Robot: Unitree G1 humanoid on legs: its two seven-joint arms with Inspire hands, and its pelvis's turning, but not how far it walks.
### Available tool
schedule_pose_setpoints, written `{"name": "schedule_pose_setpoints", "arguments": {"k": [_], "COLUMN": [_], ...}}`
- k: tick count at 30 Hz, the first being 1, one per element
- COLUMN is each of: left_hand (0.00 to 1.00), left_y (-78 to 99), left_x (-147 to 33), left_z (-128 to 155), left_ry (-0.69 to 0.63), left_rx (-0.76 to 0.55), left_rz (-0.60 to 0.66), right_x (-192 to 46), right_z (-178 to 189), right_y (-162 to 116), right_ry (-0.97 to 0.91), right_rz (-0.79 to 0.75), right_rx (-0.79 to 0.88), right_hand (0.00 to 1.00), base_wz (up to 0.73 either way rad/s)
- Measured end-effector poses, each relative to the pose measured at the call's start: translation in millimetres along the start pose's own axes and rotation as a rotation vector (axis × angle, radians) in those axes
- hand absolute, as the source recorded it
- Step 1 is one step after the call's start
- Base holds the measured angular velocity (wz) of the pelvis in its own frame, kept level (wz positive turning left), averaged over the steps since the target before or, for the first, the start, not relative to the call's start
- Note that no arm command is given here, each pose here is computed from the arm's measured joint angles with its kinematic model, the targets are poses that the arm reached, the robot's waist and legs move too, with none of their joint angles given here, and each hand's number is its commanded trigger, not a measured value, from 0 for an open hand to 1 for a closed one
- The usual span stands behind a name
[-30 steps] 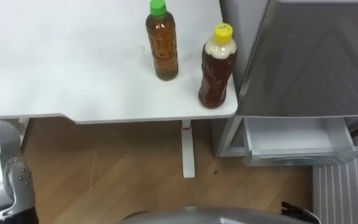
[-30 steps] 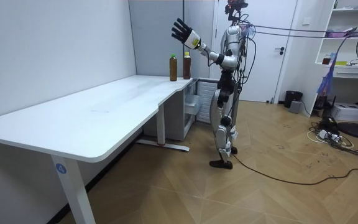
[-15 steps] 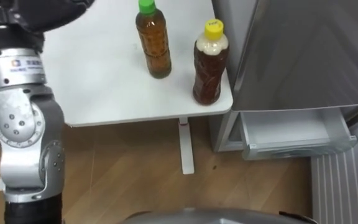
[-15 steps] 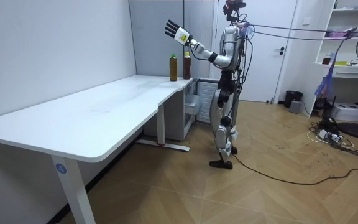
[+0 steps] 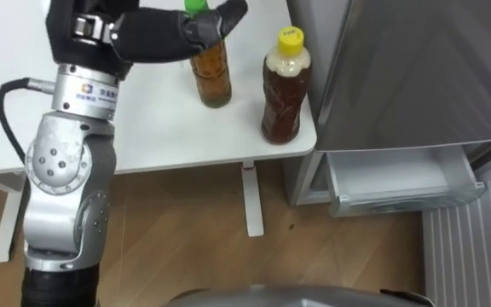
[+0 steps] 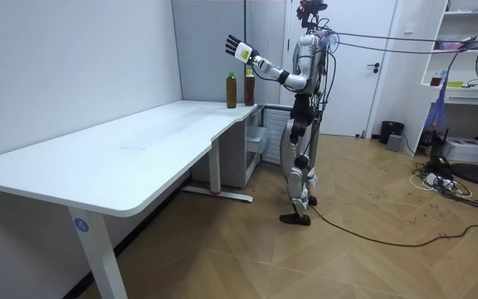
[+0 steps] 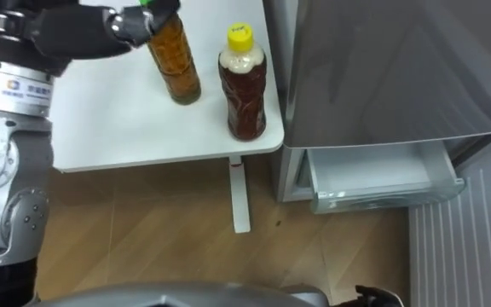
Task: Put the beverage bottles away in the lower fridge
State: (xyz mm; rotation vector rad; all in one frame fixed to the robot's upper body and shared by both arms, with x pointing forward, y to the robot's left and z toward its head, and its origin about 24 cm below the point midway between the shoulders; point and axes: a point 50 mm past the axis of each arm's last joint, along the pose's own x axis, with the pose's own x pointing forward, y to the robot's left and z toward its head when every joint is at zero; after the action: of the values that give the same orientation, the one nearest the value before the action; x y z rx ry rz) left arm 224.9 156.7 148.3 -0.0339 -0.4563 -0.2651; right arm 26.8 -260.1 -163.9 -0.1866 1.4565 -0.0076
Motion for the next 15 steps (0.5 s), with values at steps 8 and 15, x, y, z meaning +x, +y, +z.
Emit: {"name": "schedule_pose_setpoints", "arguments": {"k": [8,15], "left_hand": [0.0,0.0], "left_y": [-20.6,-23.0], "left_x": [0.8,-0.5], "left_z": [-7.5,-16.0], "left_ry": [0.041,0.094], "left_rx": [-0.049,-0.078], "left_rz": [-0.126,-0.183], "right_x": [0.4,0.6], "right_z": [-0.7,-3.0], "right_y": [1.3,3.1], "right_ry": [0.023,0.054], "right_rz": [-0.01,-0.005], "right_rx": [-0.041,-0.09], "right_hand": [0.0,0.0], "base_wz": [0.0,-0.03]}}
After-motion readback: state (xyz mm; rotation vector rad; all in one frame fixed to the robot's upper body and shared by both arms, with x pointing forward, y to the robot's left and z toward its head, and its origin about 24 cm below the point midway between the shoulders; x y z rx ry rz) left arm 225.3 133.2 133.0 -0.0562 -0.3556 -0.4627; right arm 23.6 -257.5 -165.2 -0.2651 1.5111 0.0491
